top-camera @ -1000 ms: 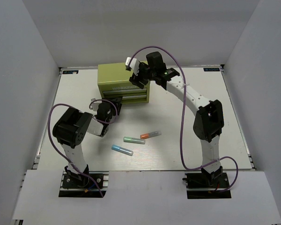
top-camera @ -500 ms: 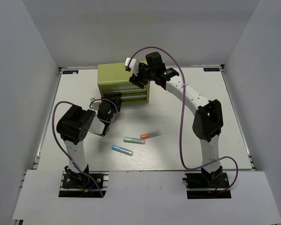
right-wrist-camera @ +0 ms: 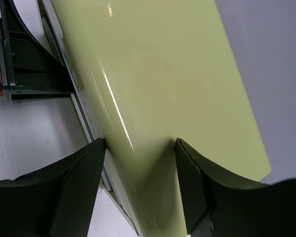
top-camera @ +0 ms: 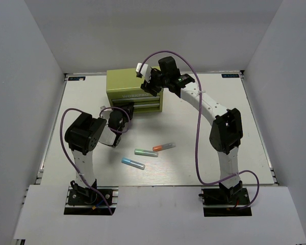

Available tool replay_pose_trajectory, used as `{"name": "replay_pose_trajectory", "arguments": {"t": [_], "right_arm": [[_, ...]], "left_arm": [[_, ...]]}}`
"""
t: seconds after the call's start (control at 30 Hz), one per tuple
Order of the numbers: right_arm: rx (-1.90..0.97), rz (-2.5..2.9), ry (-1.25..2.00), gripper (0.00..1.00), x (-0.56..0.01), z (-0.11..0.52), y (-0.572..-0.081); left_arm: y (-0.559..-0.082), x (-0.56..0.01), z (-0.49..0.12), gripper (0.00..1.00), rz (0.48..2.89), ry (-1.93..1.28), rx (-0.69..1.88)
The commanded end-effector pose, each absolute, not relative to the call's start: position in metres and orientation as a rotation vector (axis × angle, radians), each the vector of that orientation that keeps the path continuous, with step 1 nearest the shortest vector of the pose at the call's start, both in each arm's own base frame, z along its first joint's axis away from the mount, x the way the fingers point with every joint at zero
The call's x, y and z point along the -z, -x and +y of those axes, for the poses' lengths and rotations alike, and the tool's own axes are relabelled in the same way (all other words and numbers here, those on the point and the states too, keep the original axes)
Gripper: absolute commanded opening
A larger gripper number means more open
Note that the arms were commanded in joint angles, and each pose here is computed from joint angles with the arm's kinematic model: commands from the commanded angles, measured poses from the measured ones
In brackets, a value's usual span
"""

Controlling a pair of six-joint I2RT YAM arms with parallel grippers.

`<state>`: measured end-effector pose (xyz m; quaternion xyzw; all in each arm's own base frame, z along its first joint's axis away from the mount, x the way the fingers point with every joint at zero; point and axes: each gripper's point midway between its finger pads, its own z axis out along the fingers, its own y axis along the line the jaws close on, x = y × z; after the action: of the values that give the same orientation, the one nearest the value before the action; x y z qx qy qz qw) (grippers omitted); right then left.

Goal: Sort the stationery into containers
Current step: Open the drawer in the storage box.

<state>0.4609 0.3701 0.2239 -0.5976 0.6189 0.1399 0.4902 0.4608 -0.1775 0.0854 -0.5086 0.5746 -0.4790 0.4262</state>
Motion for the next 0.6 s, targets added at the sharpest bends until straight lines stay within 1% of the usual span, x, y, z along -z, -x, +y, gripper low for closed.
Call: {"name": "replay_pose_trajectory", "arguments": {"t": [0.0, 0.1, 0.27, 0.3, 0.33, 0.5, 0.57], "right_arm": [[-0.326, 1.565, 1.458, 0.64, -0.211, 0.365, -0.464], [-0.327, 1.583, 1.467, 0.64, -0.206, 0.363, -0.463], [-0.331, 1.609, 1.482, 0.64, -0.199, 0.362, -0.462], [-0.332, 1.61, 1.485, 0.62, -0.198, 0.362, -0.461], [-0.331, 1.614, 1.486, 0.62, -0.197, 0.362, -0.461], [-0.328, 1.635, 1.485, 0.62, -0.196, 0.361, -0.462], [-0.328, 1.634, 1.486, 0.62, -0.196, 0.363, -0.462]], "left_arm": [[-0.472, -0.094, -0.162, 0.35, 1.348, 1.284, 1.165], [-0.466, -0.092, -0.16, 0.33, 1.347, 1.283, 1.167], [-0.458, -0.088, -0.162, 0.21, 1.353, 1.278, 1.174], [-0.455, -0.085, -0.161, 0.19, 1.36, 1.282, 1.167], [-0.455, -0.085, -0.161, 0.19, 1.36, 1.282, 1.167], [-0.449, -0.087, -0.167, 0.11, 1.389, 1.259, 1.182], [-0.446, -0.088, -0.168, 0.11, 1.399, 1.247, 1.184]]}}
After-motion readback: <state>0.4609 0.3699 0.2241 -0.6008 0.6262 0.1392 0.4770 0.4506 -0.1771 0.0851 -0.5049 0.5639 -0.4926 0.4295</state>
